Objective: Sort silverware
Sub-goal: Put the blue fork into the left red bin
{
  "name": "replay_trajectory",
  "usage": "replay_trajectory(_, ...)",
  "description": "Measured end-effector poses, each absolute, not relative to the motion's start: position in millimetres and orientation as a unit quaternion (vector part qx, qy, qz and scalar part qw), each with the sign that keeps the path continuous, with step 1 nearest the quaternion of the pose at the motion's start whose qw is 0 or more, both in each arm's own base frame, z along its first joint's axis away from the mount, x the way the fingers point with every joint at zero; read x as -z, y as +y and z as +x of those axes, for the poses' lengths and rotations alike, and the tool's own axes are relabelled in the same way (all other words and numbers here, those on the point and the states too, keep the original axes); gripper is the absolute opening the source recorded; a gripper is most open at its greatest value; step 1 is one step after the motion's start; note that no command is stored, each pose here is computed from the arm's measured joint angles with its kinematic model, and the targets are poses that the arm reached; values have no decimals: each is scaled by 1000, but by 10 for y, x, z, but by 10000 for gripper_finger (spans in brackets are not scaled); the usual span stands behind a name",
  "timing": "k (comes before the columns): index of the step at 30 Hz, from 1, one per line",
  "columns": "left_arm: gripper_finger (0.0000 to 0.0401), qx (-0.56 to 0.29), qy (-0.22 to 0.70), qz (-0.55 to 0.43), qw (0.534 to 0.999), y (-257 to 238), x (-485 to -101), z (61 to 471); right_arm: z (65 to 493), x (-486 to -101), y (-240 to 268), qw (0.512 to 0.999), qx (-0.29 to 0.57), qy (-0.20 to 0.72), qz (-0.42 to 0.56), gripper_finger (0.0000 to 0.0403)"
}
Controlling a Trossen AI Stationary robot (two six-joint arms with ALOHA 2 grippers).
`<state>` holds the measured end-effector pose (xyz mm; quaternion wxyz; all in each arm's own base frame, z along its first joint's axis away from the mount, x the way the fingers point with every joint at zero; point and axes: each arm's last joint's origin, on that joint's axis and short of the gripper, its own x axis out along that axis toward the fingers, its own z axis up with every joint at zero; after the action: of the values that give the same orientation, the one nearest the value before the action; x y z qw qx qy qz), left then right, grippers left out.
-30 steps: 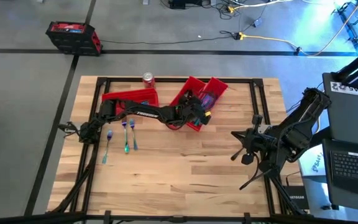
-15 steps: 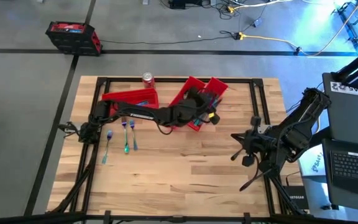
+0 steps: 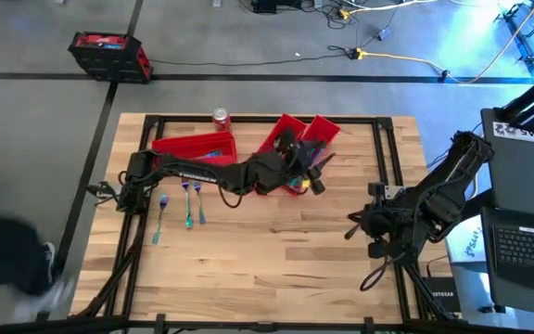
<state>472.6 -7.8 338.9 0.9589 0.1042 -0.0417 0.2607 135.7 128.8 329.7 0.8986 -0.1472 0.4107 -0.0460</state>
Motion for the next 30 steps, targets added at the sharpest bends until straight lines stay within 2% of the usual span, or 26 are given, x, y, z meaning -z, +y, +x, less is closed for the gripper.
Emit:
replay_trajectory(8,155,-234,22,117,965,-252,-3256,4732,1379,-3308,1319,905,36,404,-130,0)
replay_trajectory(16,155,-156,-4,117,981,-457,-3288,4732,1381,-3309,1324,905,32,404,-126,0)
replay_trajectory(30,155,-135,-32,106,985,-672,-3335,4703,1382,-3309,1325,905,32,405,-126,0)
